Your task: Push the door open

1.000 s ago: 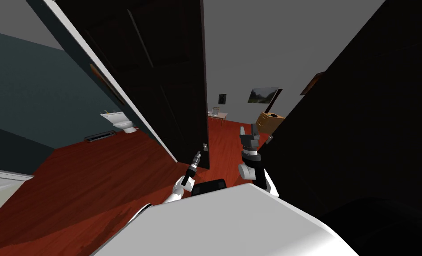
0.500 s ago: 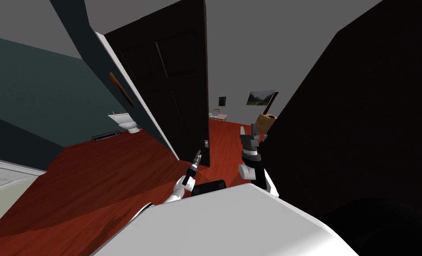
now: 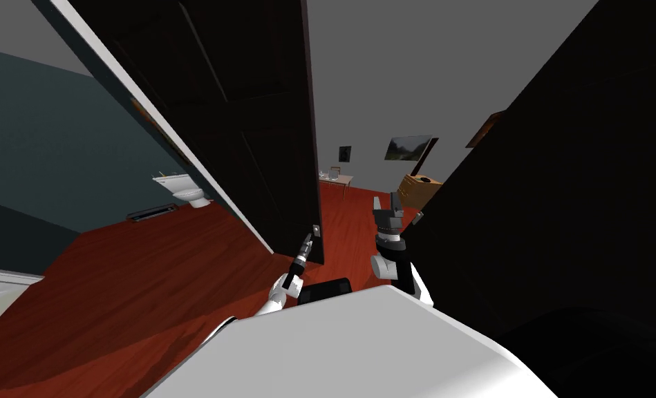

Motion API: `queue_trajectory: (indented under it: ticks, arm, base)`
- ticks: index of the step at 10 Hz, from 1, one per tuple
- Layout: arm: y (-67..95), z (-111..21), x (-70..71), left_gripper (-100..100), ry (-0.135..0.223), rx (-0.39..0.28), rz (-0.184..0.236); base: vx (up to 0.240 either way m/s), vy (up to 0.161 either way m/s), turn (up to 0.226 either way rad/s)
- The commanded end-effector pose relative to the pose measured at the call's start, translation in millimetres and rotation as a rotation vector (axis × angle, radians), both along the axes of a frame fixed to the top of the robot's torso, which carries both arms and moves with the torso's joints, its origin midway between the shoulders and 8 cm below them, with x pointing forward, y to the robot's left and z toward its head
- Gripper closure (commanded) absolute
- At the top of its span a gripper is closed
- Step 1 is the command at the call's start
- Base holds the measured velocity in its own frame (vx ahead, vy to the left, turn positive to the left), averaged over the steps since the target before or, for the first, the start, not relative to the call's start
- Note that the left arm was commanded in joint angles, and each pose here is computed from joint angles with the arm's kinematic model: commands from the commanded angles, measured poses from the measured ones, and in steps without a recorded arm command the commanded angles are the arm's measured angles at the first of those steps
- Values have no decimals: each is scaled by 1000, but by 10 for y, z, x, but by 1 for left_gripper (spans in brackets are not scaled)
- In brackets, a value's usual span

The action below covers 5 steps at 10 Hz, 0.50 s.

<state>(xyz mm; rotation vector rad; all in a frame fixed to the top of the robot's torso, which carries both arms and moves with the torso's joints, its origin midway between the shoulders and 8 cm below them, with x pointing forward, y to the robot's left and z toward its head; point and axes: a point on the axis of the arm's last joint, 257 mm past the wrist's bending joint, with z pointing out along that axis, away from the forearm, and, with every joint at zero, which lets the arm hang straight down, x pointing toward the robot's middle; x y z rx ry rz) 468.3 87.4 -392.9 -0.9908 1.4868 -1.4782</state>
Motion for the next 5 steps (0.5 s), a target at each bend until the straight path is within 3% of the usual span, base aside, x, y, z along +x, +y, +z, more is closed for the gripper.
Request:
queue_trajectory:
  ticks: [1, 4, 5]
  arm:
    - [9, 3, -4, -100, -3, -1, 5]
    - [-7, 12, -13, -100, -7, -8, 11]
    - [-4, 9, -11, -100, -6, -7, 9]
  base:
    - [209, -91, -37]
    - [196, -79, -24]
    - [80, -22, 10]
